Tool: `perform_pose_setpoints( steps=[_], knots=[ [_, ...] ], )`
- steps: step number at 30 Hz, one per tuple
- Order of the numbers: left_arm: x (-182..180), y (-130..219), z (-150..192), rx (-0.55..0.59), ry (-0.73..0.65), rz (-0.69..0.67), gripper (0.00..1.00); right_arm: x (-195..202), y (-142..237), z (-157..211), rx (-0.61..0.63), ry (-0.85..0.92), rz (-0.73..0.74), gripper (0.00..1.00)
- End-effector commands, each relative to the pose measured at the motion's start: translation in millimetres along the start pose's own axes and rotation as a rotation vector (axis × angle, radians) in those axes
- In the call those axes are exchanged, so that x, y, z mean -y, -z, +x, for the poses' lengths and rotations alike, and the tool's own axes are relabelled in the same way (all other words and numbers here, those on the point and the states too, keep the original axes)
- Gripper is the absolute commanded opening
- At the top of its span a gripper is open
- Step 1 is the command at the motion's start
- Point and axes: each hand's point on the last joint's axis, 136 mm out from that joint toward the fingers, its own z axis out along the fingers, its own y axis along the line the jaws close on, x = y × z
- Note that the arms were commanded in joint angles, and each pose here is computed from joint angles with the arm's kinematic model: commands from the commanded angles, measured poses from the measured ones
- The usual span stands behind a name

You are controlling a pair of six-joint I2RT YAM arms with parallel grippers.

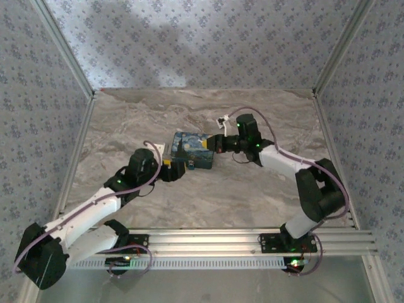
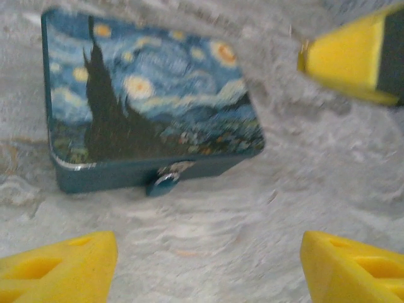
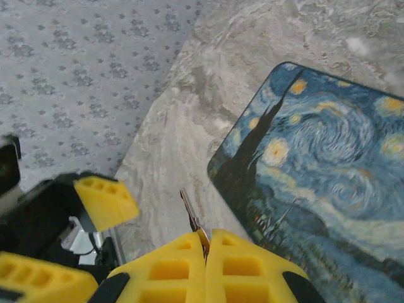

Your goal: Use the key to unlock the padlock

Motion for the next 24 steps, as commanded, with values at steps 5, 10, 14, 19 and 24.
perform_pose_setpoints(
  steps=[5,10,14,19,24],
  knots=[
    [-12.1,-22.1,23.4,-0.080,-0.050,-0.012,0.76,29.7,-36.9,0.6,-0.086,-0.040,0.053,0.00],
    [-16.5,-34.5,32.0,-0.104,-0.042,-0.010,0.77,47.4,-56.4,5.9,-0.123,-0.080,0.075,0.00],
    [-20.5,-42.2,37.6,-0.121,-0.037,-0.013,0.77,52.4,-62.3,2.3,-0.126,-0.084,0.094,0.00],
    [-29.3,-52.9,41.6,-0.142,-0.026,-0.021,0.77,66.3,-62.6,19.7,-0.175,-0.107,0.145,0.00],
    [-34.7,-63.8,41.4,-0.142,-0.014,-0.009,0.76,77.9,-60.8,42.2,-0.215,-0.142,0.180,0.00]
  ],
)
